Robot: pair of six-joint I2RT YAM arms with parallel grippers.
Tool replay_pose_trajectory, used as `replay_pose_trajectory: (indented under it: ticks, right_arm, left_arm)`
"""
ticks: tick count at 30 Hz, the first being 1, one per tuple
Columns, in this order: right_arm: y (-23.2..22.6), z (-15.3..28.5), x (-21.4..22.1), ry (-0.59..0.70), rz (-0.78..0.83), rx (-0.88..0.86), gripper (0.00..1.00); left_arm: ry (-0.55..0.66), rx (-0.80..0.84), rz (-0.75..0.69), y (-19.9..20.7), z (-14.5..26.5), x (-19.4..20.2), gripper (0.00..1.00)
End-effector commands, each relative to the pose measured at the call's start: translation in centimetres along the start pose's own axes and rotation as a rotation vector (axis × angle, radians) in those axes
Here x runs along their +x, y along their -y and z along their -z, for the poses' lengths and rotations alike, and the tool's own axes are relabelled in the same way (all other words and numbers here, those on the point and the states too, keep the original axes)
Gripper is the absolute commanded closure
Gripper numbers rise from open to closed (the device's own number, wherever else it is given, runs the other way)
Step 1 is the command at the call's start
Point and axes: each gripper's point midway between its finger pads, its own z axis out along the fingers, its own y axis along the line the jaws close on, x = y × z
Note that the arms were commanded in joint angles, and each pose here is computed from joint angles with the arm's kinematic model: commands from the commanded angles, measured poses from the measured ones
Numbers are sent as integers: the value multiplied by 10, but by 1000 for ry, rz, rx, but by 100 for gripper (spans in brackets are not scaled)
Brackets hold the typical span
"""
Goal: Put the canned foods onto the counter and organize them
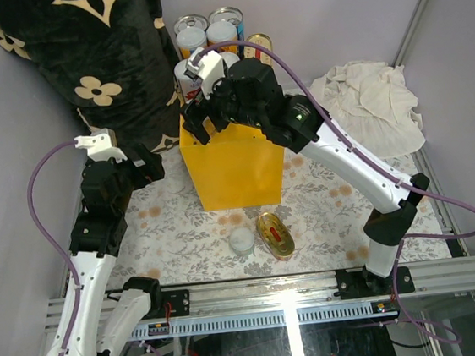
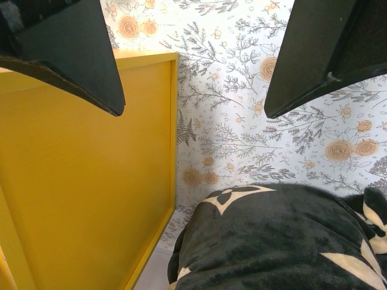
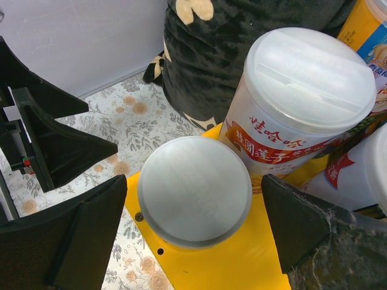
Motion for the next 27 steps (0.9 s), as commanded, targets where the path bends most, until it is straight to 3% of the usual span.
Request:
replay_pose_trajectory:
  ticks: [1,6,15,20,27]
  right_arm:
    - [3,15,-34,107,0,8,0]
    - [6,32,-42,158,3,28,0]
    - [19,113,-65,312,-17,110,1]
    - [18,131,-5,270,-51,137,1]
    - [5,147,122,39,-169,146,0]
  left_arm:
    - [4,15,-22,1,-2,0,0]
    - [3,17,-20,1,-2,-1,0]
    - [3,29,-17,3,-1,-1,0]
    - [5,40,-15,5,0,0,0]
    - [-9,69,-12,10,-1,3,0]
